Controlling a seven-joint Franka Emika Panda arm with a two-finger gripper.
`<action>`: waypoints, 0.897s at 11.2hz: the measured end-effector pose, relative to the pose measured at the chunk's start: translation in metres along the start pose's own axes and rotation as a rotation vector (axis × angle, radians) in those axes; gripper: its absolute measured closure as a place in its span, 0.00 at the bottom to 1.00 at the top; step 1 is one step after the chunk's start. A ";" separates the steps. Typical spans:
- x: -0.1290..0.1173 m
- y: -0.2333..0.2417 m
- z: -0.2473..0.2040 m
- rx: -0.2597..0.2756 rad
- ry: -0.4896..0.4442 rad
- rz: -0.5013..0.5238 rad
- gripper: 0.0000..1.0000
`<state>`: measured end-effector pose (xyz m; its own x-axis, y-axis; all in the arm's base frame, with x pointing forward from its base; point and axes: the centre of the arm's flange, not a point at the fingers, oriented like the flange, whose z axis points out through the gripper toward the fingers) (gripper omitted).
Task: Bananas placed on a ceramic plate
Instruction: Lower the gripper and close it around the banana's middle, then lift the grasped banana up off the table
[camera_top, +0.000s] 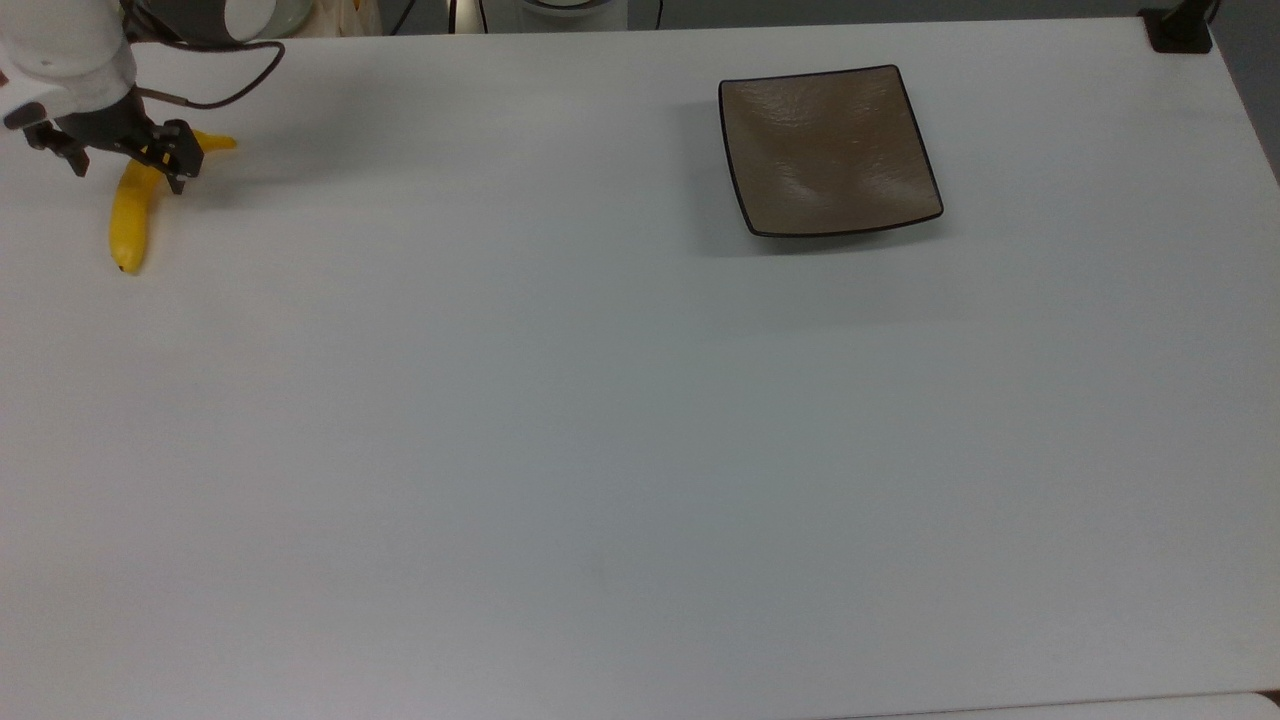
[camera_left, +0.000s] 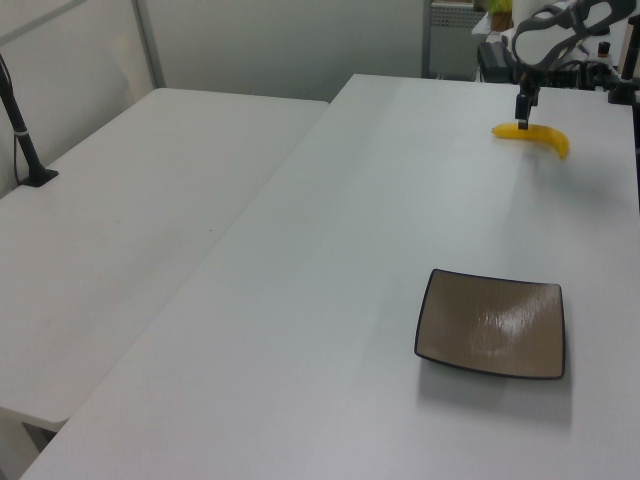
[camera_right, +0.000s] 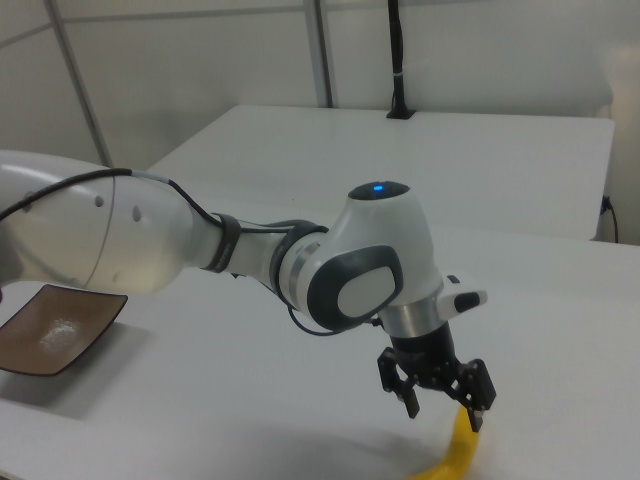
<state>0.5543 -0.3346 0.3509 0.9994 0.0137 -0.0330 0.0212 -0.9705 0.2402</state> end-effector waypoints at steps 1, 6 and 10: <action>0.002 0.000 0.011 -0.011 -0.003 -0.009 0.00; 0.001 0.001 0.042 -0.024 -0.031 -0.023 0.22; 0.002 0.000 0.042 -0.023 -0.030 -0.030 0.69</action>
<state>0.5548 -0.3451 0.3103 0.9970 0.0350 -0.0696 0.0520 -0.9638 0.2613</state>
